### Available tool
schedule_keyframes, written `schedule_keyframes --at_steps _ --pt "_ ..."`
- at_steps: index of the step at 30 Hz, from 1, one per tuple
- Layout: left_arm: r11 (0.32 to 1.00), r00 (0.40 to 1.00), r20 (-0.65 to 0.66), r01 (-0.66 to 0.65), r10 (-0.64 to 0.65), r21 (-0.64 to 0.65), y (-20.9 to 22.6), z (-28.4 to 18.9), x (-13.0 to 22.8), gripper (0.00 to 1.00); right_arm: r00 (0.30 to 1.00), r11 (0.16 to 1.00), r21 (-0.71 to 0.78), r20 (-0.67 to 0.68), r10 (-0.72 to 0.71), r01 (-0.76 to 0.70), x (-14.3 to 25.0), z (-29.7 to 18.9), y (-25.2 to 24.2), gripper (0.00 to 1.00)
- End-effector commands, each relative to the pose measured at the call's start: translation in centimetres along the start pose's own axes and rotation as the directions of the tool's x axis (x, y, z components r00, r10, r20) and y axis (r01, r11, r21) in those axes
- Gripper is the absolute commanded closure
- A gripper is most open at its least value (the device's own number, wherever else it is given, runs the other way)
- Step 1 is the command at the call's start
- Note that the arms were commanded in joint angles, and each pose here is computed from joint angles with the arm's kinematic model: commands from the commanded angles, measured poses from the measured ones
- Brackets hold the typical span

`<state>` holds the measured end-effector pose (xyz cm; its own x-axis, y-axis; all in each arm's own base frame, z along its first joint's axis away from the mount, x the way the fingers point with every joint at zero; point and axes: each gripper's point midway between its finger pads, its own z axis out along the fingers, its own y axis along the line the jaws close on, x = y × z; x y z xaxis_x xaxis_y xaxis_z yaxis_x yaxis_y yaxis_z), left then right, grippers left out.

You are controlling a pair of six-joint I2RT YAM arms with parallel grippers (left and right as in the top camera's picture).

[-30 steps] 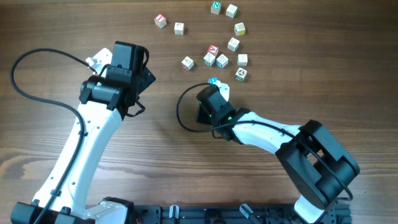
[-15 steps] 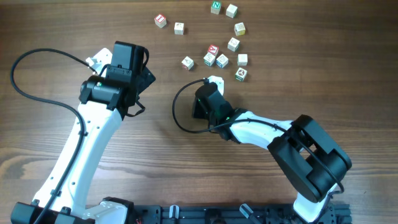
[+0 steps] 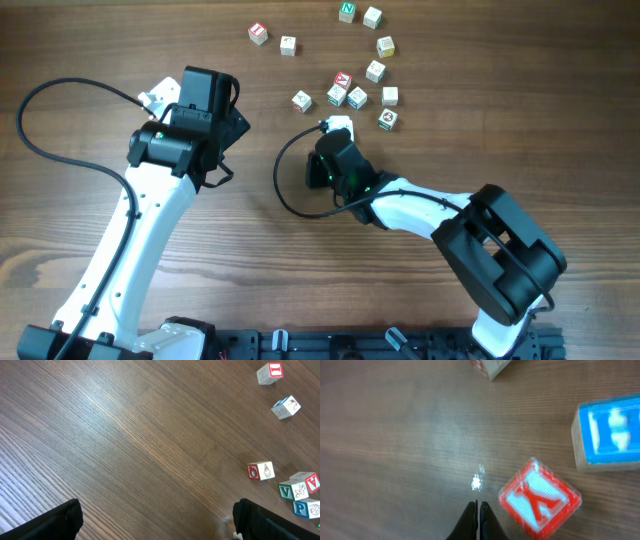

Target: Form a circle

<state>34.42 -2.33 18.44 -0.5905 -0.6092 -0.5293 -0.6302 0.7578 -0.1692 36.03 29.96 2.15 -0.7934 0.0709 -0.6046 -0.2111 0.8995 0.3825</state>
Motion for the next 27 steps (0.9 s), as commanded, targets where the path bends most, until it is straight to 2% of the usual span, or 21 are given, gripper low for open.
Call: schedule_keyframes --at_steps 1,3,7,10,19,27 --pt "1.000 1.000 0.015 0.012 -0.012 -0.017 0.2 0.2 -0.4 0.00 0.999 1.000 0.021 0.041 0.007 -0.007 -2.7 -3.9 0.7 0.95" --pt "1.000 1.000 0.015 0.012 -0.012 -0.017 0.2 0.2 -0.4 0.00 0.998 0.994 0.102 0.051 0.045 -0.050 -2.8 -5.0 -0.8 0.96" --pt "1.000 1.000 0.015 0.012 -0.012 -0.017 0.2 0.2 -0.4 0.00 0.998 0.987 0.148 0.025 0.060 -0.063 -2.0 -4.9 -1.8 0.95" --pt "1.000 1.000 0.015 0.012 -0.012 -0.017 0.2 0.2 -0.4 0.00 0.992 0.956 0.266 0.037 0.117 -0.123 -1.1 -4.0 -4.8 0.95" --pt "1.000 1.000 0.015 0.012 -0.012 -0.017 0.2 0.2 -0.4 0.00 0.973 0.918 0.327 0.022 0.229 -0.223 1.0 -2.3 -6.9 0.95" --pt "1.000 1.000 0.015 0.012 -0.012 -0.017 0.2 0.2 -0.4 0.00 0.969 0.931 0.276 0.008 0.248 -0.241 1.4 -1.1 -6.1 0.95"
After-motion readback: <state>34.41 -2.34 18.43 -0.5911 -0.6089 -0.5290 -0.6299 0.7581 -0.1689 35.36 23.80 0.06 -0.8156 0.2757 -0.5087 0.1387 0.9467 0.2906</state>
